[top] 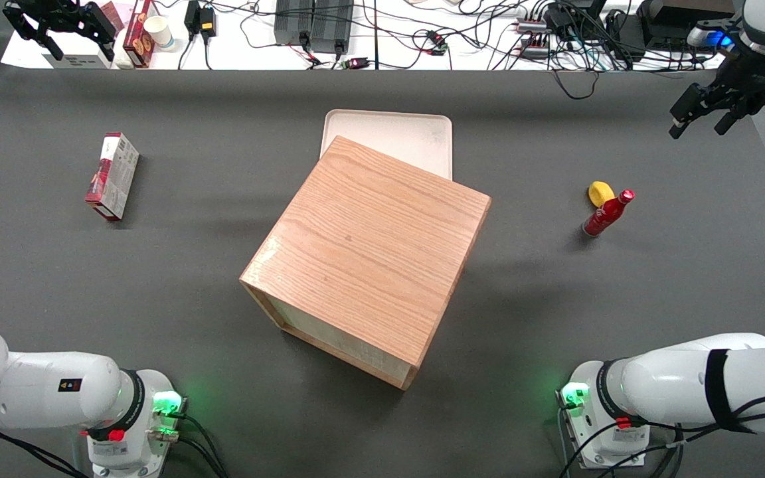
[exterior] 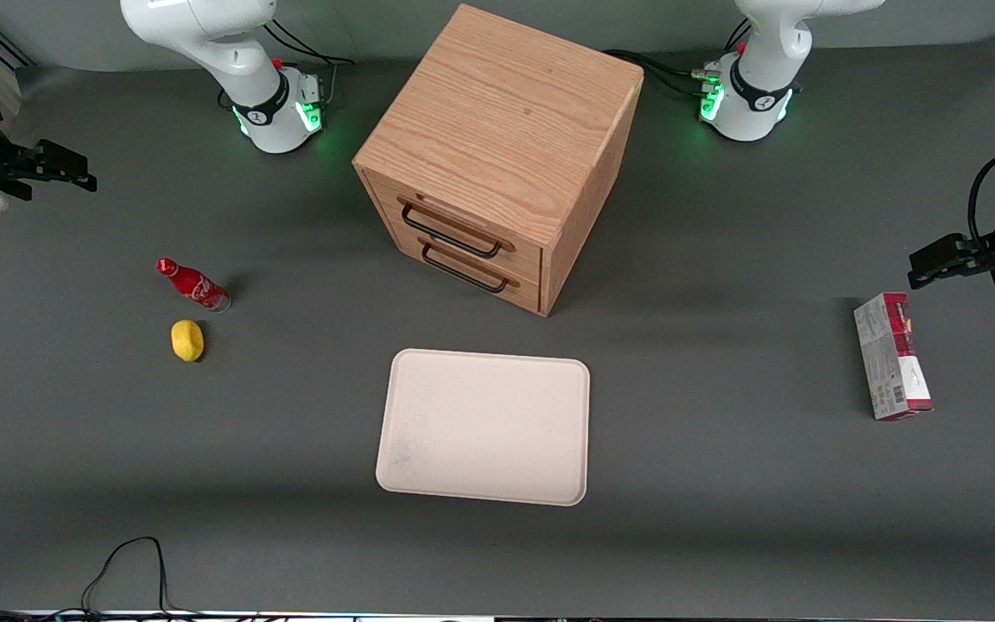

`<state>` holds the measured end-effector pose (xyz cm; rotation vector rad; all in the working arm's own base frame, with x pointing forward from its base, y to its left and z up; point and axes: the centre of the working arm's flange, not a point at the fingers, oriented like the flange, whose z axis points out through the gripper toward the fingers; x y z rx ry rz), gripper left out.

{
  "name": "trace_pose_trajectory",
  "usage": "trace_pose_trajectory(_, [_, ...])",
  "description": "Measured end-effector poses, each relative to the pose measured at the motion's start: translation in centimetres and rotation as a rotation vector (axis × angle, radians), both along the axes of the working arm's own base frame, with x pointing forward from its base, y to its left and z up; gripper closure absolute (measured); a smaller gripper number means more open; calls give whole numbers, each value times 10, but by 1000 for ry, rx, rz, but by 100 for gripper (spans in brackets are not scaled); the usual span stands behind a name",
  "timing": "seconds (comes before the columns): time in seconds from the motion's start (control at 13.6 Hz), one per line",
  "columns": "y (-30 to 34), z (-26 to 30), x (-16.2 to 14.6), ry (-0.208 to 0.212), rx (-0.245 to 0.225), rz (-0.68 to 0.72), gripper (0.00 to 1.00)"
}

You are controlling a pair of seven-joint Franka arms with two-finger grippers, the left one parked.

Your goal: Place coke bottle on tray

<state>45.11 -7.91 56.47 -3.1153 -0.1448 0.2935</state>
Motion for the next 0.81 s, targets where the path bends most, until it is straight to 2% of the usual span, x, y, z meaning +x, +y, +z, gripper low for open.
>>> trace_pose_trajectory(0.29, [4,-58,4,-35,1,13,0])
trace_pose_trajectory(0.81, [-2,-182,-9,-137,3,-3,0])
